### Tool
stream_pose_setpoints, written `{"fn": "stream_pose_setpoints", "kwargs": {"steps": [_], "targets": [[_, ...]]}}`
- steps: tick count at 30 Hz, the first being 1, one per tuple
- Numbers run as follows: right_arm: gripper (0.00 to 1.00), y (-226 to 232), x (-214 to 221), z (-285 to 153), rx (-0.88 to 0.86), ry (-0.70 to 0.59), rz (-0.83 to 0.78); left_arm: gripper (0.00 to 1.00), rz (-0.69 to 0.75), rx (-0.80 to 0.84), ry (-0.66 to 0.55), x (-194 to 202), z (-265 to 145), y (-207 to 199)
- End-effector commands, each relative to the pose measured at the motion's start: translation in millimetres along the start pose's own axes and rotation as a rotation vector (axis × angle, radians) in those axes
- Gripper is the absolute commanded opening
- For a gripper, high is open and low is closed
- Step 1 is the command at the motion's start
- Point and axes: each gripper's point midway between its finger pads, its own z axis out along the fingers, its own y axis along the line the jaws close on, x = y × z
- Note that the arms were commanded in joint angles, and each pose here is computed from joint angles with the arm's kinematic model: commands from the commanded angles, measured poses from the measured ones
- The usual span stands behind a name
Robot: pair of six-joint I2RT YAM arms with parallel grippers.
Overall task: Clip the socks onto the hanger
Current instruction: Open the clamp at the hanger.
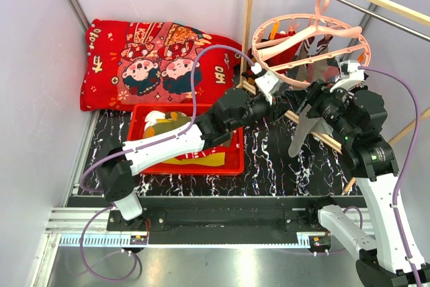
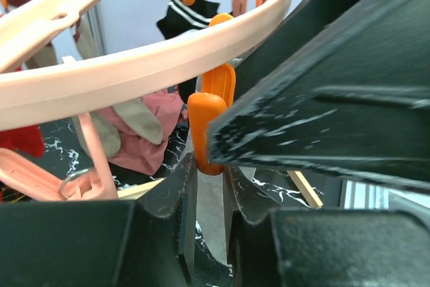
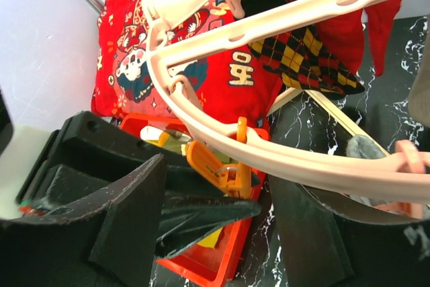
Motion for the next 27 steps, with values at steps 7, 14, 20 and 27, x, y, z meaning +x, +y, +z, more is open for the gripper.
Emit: {"fn": "stream_pose_setpoints", "kwargs": {"steps": [7, 14, 20, 27], "targets": [[0.67, 13, -36, 2, -0.05, -0.164, 0.002, 0.0, 0.033, 0.063, -0.048, -29, 1, -30], [0.58, 13, -41, 1, -0.05, -0.187, 0.003, 0.0, 0.009, 0.067, -0.007, -12, 6, -32], [0.4, 8, -36, 2, -0.028, -0.183, 0.017, 0.0, -0.015, 0.067, 0.017, 0, 9, -32], [0.19, -3, -27, 3, 0.017, -0.182, 0.044, 0.2, -0.042, 0.052, 0.009, -2, 5, -31]]}}
